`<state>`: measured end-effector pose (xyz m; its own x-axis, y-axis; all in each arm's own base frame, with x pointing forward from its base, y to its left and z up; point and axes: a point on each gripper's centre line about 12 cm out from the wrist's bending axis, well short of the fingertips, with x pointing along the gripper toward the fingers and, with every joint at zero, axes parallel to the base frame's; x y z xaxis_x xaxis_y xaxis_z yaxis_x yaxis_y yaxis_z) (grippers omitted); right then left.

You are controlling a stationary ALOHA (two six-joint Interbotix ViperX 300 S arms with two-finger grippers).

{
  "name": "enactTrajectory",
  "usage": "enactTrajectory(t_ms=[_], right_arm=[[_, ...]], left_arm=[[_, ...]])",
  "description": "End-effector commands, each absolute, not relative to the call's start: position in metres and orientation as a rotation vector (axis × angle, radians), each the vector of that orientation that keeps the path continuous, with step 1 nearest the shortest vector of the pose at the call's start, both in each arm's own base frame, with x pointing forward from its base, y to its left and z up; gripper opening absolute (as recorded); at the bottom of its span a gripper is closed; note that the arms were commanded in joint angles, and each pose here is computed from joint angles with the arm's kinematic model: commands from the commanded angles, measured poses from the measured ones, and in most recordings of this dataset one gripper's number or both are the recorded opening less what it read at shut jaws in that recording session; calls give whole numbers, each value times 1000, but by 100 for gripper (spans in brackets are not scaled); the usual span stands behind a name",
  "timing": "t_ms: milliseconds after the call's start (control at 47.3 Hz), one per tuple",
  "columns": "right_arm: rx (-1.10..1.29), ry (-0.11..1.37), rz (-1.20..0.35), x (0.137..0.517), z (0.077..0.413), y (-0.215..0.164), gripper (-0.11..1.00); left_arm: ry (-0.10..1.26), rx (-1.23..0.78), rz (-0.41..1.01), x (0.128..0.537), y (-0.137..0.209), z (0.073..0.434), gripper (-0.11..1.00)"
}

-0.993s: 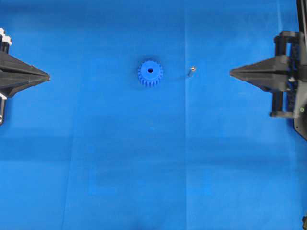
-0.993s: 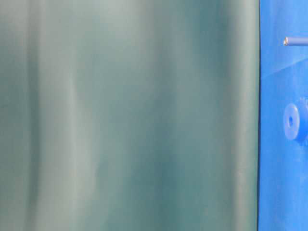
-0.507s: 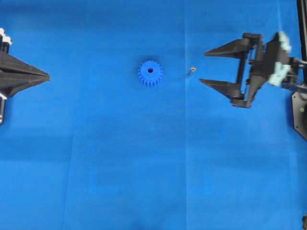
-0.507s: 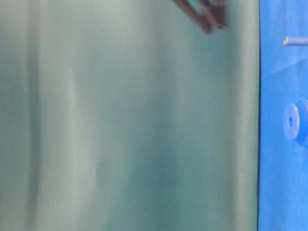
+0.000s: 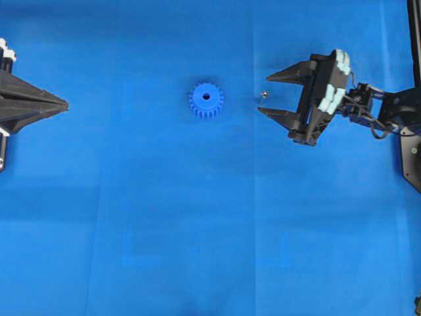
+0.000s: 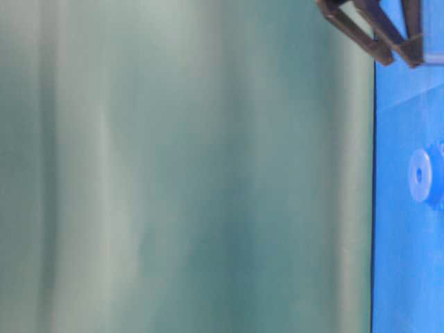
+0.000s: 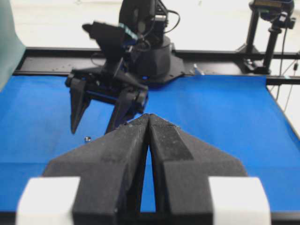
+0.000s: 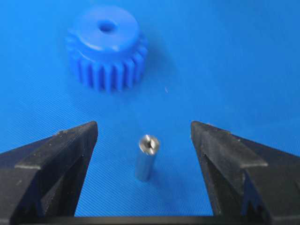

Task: Insert the shaft placed at a random location into the center hole of the small gear at another random location.
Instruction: 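Lower the right gripper around the upright silver shaft and close it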

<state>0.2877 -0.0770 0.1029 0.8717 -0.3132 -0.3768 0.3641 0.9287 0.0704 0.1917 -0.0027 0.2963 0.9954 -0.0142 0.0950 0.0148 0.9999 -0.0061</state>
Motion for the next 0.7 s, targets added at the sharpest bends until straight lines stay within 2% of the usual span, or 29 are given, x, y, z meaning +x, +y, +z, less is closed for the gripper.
enactTrajectory(t_ms=[0, 254, 380, 423, 592, 676], right_arm=[[148, 344, -374, 293, 104, -81, 68], [146, 338, -377, 295, 102, -82, 67], [147, 342, -378, 295, 102, -82, 61], [146, 342, -377, 295, 102, -82, 56], [148, 350, -376, 293, 100, -81, 16], [147, 350, -373, 293, 100, -81, 3]], left_arm=[[-104, -4, -16, 193, -3, 300, 0], [-101, -5, -16, 193, -3, 299, 0], [-101, -5, -16, 193, -3, 299, 0], [-101, -5, -16, 193, -3, 299, 0], [-103, -5, -16, 192, -3, 299, 0], [-100, -5, -16, 193, -3, 299, 0]])
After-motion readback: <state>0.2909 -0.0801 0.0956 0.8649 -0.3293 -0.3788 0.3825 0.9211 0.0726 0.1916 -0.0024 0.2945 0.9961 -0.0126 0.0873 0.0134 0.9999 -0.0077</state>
